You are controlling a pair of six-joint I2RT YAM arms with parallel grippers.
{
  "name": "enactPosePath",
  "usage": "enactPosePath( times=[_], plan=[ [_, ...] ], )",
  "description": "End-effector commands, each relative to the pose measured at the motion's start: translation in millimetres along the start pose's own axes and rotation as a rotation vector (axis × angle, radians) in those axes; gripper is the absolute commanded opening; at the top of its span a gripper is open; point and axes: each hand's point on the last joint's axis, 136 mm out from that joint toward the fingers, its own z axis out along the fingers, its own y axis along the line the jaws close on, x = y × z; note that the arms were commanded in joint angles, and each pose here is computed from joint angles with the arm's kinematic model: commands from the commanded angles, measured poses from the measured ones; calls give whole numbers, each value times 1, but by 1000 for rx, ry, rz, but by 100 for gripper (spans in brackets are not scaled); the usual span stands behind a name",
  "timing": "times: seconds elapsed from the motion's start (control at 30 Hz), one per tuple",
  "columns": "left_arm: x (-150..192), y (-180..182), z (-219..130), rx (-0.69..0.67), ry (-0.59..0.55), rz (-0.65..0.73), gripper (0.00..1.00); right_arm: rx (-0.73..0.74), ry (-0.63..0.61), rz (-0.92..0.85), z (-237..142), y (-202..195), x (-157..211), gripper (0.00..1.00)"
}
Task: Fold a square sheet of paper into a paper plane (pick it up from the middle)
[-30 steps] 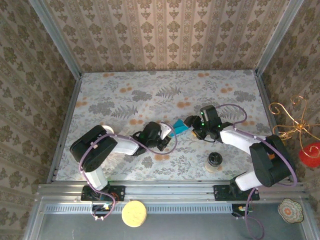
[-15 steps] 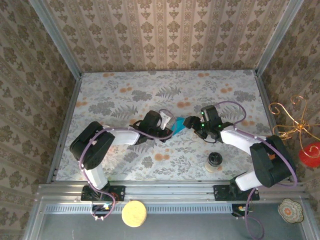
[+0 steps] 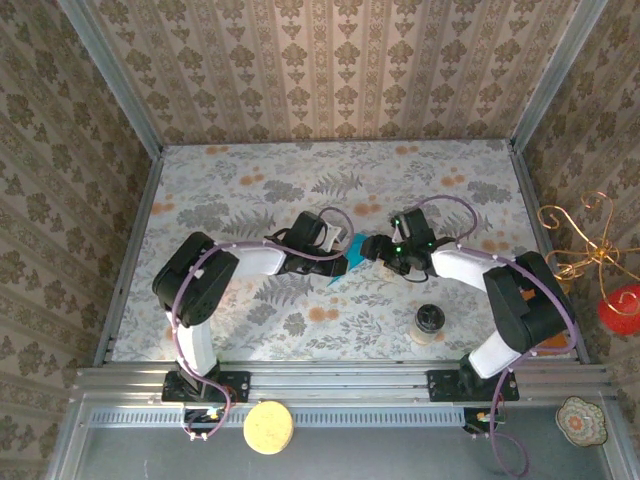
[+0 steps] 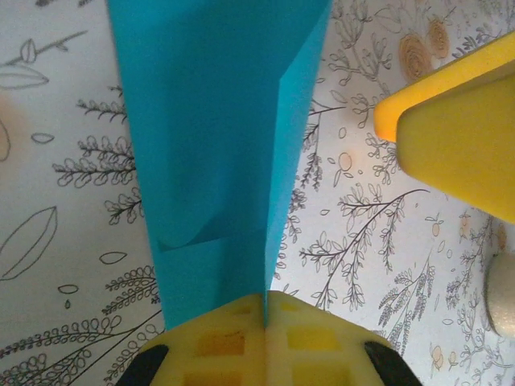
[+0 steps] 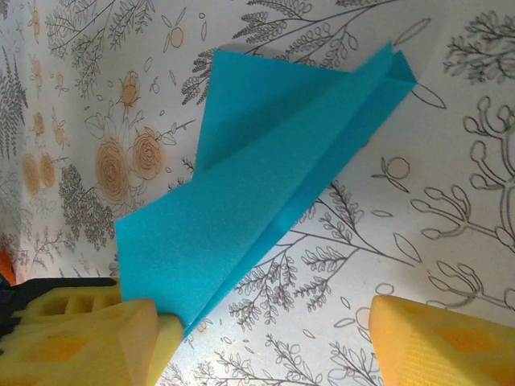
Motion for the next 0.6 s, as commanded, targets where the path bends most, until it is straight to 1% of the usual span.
enactPosePath(
  times=[0.0, 0.2, 0.5, 0.57],
  plan=[
    [3, -1, 3, 40, 47, -87, 7, 2, 44, -33, 7, 4, 5, 70],
    [1, 2, 5, 62, 53, -137, 7, 8, 54, -31, 14, 4, 5, 70],
    [1, 6, 7, 80, 50, -169, 8, 35, 71, -33, 24, 0, 4, 68],
    [3, 2, 7, 112, 65, -175, 8, 50, 70, -31, 26, -2, 2, 68]
  ],
)
